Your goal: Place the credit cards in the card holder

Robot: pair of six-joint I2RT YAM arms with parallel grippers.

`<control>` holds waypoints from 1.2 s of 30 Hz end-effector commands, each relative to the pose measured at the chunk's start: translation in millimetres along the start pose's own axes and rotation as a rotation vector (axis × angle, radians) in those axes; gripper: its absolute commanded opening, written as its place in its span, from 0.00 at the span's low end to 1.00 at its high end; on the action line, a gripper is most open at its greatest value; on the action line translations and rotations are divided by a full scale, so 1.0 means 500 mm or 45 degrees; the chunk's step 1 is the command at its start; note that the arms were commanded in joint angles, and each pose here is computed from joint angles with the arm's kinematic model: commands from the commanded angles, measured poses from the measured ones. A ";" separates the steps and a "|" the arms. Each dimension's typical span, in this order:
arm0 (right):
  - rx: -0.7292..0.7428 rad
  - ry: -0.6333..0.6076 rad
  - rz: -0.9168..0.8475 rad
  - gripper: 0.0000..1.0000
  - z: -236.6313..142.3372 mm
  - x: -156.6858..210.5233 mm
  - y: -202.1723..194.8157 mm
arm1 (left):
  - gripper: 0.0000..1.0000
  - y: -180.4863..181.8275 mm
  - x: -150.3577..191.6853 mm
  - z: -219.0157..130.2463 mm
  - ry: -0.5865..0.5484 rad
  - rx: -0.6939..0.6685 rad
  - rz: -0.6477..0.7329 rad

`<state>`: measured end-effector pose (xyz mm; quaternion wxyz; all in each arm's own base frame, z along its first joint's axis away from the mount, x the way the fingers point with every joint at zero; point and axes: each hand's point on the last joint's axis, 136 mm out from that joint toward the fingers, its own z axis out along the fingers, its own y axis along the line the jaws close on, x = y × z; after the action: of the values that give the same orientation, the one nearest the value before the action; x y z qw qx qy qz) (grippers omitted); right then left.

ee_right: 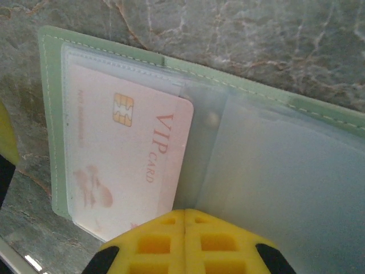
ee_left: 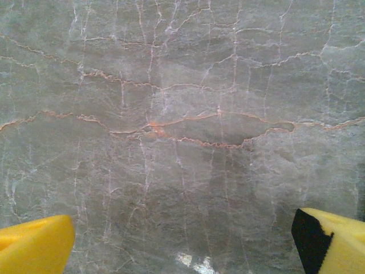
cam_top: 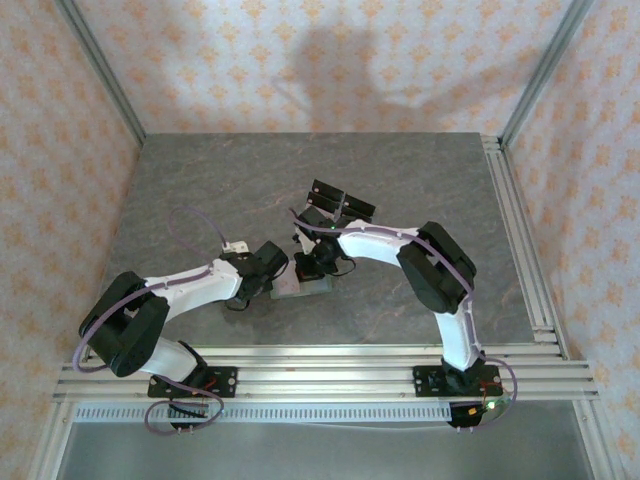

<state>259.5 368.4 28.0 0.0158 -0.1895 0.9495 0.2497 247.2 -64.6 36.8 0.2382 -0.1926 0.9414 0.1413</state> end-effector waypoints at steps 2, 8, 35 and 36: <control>-0.028 0.032 -0.030 0.02 0.002 0.000 0.016 | 1.00 0.012 0.002 0.006 -0.002 -0.023 0.003; -0.050 -0.059 -0.037 0.13 -0.049 -0.016 0.037 | 1.00 0.010 0.001 0.005 -0.003 -0.019 0.012; 0.225 -0.164 -0.105 0.43 -0.118 -0.058 -0.047 | 1.00 -0.049 -0.014 -0.003 -0.005 0.110 0.048; 0.231 -0.169 -0.109 0.43 -0.120 -0.057 -0.047 | 1.00 -0.050 -0.014 -0.003 -0.003 0.112 0.049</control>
<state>297.9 331.3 58.4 0.0876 -0.1972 0.9584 0.1871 255.6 -81.1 33.6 0.2366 -0.1650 0.9514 0.1076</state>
